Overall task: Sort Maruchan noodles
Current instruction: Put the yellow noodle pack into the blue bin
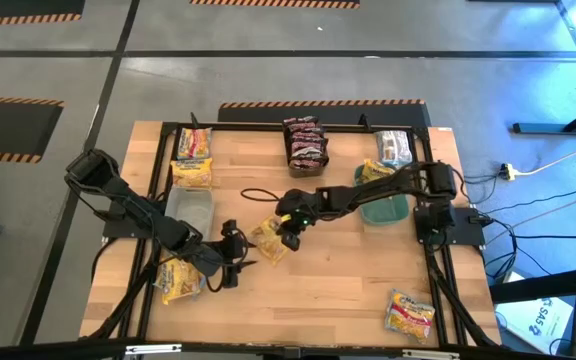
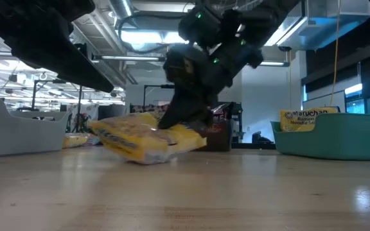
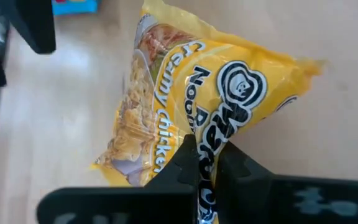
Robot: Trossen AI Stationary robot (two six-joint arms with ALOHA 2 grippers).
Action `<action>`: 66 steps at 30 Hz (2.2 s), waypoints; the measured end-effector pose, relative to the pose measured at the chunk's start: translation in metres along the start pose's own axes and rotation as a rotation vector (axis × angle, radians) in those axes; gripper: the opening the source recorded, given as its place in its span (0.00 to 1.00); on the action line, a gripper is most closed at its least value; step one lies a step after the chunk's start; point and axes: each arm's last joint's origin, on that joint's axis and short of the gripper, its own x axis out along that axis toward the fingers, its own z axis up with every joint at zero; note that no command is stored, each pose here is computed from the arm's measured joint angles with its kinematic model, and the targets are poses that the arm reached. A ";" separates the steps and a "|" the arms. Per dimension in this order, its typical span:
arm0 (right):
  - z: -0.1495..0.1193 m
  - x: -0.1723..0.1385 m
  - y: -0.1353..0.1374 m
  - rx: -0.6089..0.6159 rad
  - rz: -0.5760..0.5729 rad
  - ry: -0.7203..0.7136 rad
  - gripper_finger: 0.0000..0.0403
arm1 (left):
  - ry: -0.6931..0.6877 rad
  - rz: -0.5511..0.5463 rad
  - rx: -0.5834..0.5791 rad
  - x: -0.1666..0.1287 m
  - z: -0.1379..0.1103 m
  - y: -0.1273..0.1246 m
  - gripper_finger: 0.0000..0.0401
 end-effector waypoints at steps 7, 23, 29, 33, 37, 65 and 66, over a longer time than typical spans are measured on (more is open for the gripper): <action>-0.001 -0.028 0.015 -0.077 -0.123 0.042 0.01 | -0.002 0.002 -0.001 0.000 0.000 0.000 0.50; -0.013 -0.133 0.048 -0.168 -0.377 0.162 0.00 | -0.008 0.000 -0.030 0.000 0.001 0.000 0.50; -0.027 -0.198 0.049 -0.190 -0.547 0.205 0.00 | -0.013 -0.001 -0.034 0.000 0.001 0.000 0.50; -0.042 -0.234 0.046 -0.277 -0.658 0.298 0.01 | -0.017 -0.002 -0.032 0.000 0.002 -0.001 0.50; -0.053 -0.256 0.042 -0.321 -0.763 0.373 0.02 | -0.021 0.004 -0.036 0.001 0.003 0.001 0.50; -0.096 -0.185 -0.042 -0.485 -0.878 0.829 0.03 | -0.030 0.014 -0.042 0.002 0.004 0.002 0.50; -0.097 -0.183 -0.043 -0.486 -0.879 0.841 0.03 | -0.030 0.014 -0.041 0.002 0.004 0.002 0.50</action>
